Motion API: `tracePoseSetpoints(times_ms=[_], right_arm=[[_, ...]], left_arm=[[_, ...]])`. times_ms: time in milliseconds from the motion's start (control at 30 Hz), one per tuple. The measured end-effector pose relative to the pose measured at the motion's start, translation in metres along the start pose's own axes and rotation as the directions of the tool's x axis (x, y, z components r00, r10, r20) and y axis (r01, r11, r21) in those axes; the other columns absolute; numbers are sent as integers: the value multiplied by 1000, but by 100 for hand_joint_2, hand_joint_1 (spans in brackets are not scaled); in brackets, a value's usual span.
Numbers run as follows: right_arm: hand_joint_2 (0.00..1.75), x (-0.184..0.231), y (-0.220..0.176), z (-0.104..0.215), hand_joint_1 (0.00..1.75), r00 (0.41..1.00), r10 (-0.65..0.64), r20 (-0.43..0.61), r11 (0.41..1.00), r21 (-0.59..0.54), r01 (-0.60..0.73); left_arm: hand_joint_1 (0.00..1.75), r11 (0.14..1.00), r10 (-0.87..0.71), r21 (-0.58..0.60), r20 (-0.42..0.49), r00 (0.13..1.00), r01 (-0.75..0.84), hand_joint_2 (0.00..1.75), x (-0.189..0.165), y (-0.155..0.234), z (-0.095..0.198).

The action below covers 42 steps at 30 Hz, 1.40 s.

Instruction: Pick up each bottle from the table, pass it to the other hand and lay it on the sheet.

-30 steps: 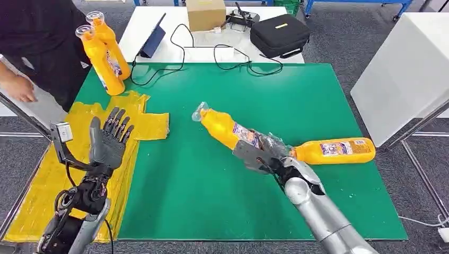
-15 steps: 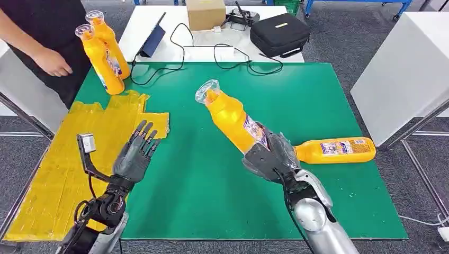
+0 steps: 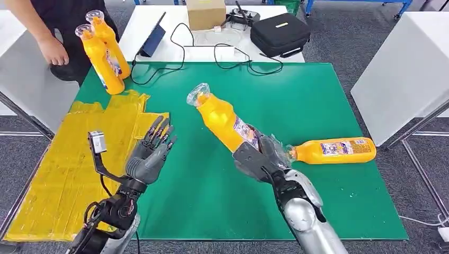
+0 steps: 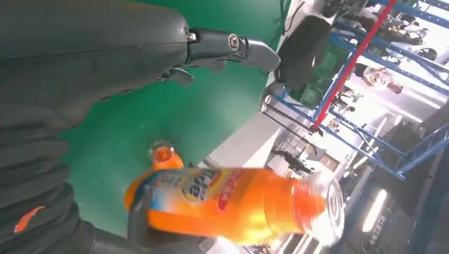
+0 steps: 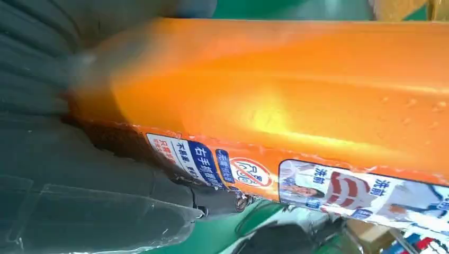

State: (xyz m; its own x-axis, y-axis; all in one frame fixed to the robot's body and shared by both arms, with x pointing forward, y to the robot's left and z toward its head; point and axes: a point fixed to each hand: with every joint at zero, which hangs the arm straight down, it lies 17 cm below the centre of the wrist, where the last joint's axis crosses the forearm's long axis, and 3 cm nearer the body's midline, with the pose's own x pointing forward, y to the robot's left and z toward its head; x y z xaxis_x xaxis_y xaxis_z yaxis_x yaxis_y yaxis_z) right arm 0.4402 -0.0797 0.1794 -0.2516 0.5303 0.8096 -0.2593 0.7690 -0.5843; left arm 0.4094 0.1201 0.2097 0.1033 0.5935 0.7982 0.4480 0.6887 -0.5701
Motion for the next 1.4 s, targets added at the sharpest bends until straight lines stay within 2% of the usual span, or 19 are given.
tracePoseSetpoints(times_ms=[567, 867, 967, 1067, 1167, 1400], right_arm=[[175, -3, 9, -2, 175, 1000, -2, -16, 1000, 16, 2], [175, 22, 25, -22, 175, 998, 65, 17, 997, 47, -66], [175, 33, 28, -32, 175, 996, 89, 29, 995, 45, -91], [175, 38, 28, -43, 175, 984, 176, 21, 984, 14, -177], [175, 40, 37, -51, 175, 973, 232, 19, 972, 20, -232], [175, 50, 64, -50, 175, 958, 284, 39, 957, 56, -286]], left_arm=[[0, 1000, 5, -10, -2, 1000, -5, 175, -2, -6, 1], [0, 991, 132, 7, 27, 991, -132, 175, 7, -14, -8], [0, 992, 124, 25, 48, 991, -126, 175, 12, -13, -13], [0, 994, 71, 80, 81, 994, -77, 175, 19, -5, -19], [0, 995, 54, 83, 96, 994, -62, 175, 27, -7, -26], [0, 994, 48, 92, 111, 993, -58, 175, 34, -6, -30]])
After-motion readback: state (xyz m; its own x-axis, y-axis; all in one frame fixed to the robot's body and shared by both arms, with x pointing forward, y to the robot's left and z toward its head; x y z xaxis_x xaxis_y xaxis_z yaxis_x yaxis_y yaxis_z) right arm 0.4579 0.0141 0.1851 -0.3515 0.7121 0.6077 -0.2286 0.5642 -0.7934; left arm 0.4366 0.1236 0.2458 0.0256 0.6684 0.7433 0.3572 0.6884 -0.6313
